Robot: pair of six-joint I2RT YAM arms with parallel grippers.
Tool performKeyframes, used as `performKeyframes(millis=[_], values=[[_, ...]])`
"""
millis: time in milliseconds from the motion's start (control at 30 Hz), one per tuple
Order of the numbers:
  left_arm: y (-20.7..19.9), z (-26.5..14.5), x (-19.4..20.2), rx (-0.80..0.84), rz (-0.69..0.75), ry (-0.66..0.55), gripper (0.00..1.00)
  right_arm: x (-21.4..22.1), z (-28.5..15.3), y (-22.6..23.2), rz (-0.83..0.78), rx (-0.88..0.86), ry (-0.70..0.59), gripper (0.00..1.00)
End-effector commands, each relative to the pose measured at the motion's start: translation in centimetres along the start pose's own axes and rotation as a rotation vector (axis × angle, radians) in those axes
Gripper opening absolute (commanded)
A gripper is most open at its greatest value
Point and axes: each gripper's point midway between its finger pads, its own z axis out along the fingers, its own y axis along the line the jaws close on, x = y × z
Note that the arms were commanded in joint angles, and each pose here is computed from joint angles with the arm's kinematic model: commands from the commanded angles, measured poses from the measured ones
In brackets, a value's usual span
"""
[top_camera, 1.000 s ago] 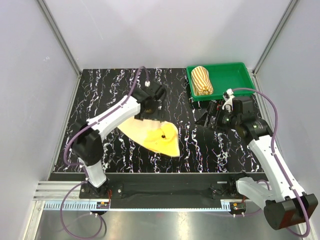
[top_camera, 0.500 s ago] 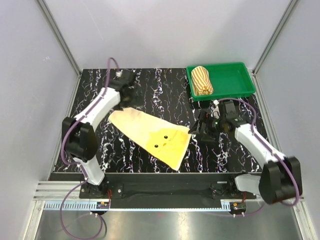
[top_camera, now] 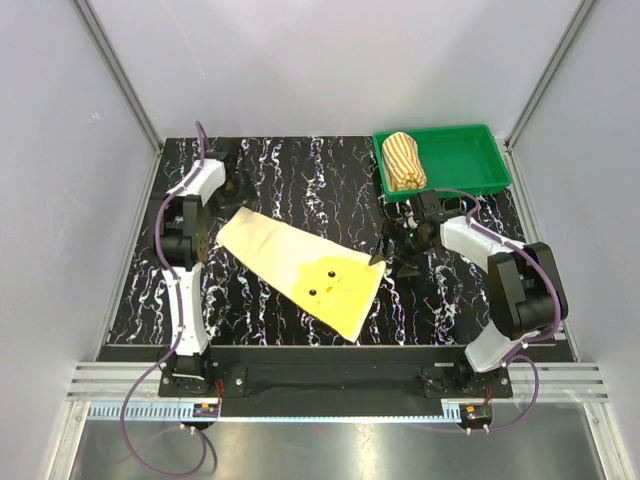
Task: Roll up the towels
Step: Move the towel to the center of the board, then flatten the towel
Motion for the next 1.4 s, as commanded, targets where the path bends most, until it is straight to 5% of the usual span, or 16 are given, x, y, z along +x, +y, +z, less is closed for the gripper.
performKeyframes(millis=[0,67,167,200,333,700,833,1167,1367], values=[[-2.2,-0.5,-3.3,0.086,0.029,-0.069,0.92,-1.3,0.0,0.9,-0.056,-0.011,-0.042,0.96],[-2.2,0.1,-3.5,0.090,0.025,-0.056,0.90,-1.3,0.1,0.8,-0.064,-0.007,-0.033,0.96],[-2.1,1.1,-2.8,0.098,0.013,-0.017,0.76,-1.2,0.1,0.8,-0.067,-0.005,-0.031,0.96],[-2.2,1.2,-2.8,0.103,0.010,-0.023,0.64,-1.3,0.1,0.8,-0.068,-0.007,-0.032,0.96],[-1.2,1.8,-0.5,0.082,-0.002,0.008,0.48,-1.1,0.3,0.9,-0.064,-0.020,-0.021,0.96],[-0.4,0.7,2.8,0.083,-0.019,0.049,0.63,-0.5,0.3,0.6,-0.061,-0.021,-0.012,0.96],[-0.7,0.3,3.1,0.087,-0.012,0.047,0.60,-0.2,0.4,0.4,-0.059,-0.021,-0.011,0.96],[-0.7,0.8,3.3,0.057,0.013,0.057,0.01,0.0,0.4,0.3,-0.057,-0.023,-0.013,0.96],[-0.7,0.4,3.4,0.057,0.015,0.057,0.00,0.2,0.8,0.8,-0.031,-0.077,-0.036,0.96]])
